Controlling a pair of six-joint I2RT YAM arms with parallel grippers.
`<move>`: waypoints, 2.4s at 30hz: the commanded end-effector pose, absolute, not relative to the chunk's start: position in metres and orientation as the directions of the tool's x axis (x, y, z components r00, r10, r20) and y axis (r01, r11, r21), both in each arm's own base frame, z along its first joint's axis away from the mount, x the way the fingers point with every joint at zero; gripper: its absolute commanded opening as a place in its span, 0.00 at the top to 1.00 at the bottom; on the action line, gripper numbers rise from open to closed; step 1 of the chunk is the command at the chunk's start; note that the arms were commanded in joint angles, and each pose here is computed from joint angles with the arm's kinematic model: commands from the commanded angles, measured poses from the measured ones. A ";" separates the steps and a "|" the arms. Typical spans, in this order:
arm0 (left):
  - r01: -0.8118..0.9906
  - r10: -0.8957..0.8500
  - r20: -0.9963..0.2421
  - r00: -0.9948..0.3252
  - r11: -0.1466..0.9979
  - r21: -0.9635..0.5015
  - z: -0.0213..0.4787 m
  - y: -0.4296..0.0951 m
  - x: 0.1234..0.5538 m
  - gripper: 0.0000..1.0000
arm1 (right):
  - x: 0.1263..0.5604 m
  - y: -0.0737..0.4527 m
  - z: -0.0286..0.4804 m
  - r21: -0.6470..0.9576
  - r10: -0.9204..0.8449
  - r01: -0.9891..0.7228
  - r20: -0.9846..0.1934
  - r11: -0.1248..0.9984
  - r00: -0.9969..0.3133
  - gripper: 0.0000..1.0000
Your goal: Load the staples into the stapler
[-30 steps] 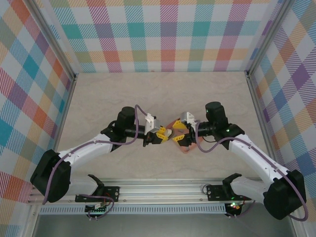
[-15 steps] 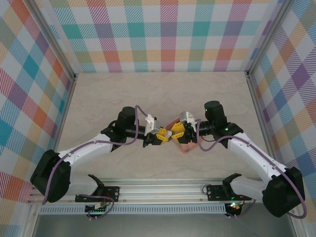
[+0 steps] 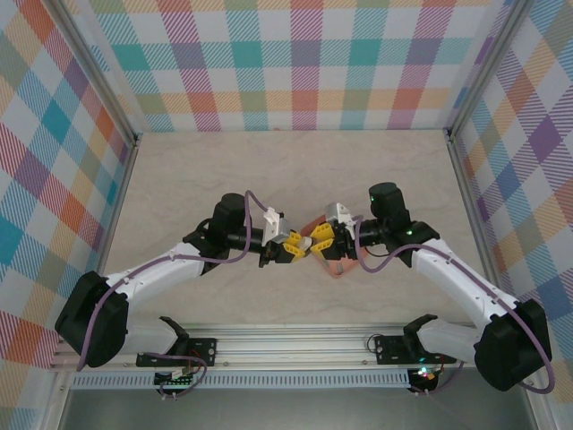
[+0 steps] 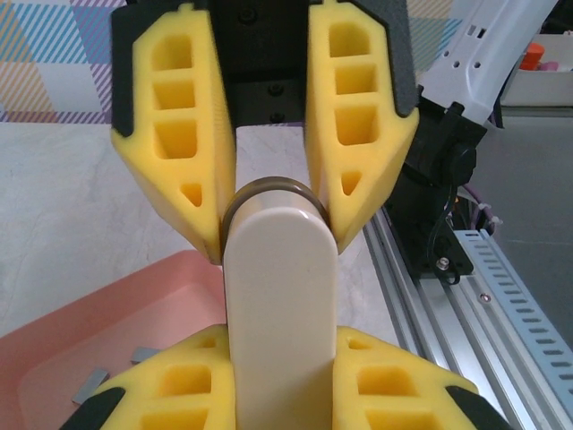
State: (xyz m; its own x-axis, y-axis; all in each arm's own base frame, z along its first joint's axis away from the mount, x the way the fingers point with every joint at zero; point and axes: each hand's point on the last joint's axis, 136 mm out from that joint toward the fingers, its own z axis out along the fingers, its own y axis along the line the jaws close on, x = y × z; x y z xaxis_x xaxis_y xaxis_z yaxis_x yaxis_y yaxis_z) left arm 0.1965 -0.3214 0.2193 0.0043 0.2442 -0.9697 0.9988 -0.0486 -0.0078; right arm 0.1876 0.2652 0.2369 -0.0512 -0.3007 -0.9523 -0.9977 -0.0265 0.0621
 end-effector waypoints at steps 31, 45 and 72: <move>0.996 0.320 -0.943 0.087 -0.039 0.078 0.227 -0.322 0.195 0.87 | 0.198 0.253 0.206 0.033 -0.406 -0.992 -0.910 0.124 -0.080 0.83; 0.994 0.310 -0.945 0.102 0.003 0.108 0.239 -0.316 0.198 0.90 | 0.213 0.226 0.162 0.282 -0.379 -0.901 -0.835 0.329 -0.400 0.57; 0.995 0.354 -0.930 0.097 -0.038 0.090 0.232 -0.320 0.199 0.90 | 0.213 0.264 0.228 0.201 -0.316 -0.950 -0.909 0.238 -0.272 0.40</move>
State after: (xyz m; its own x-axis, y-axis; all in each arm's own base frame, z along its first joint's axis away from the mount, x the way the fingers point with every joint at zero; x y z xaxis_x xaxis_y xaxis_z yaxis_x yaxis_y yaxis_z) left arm 0.2010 -0.3166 0.2203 0.0626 0.3768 -0.9242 0.9979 -0.0070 0.0648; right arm 0.2096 0.2602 0.2228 -0.2327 -0.3267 -0.9160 -0.9597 0.2300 0.1617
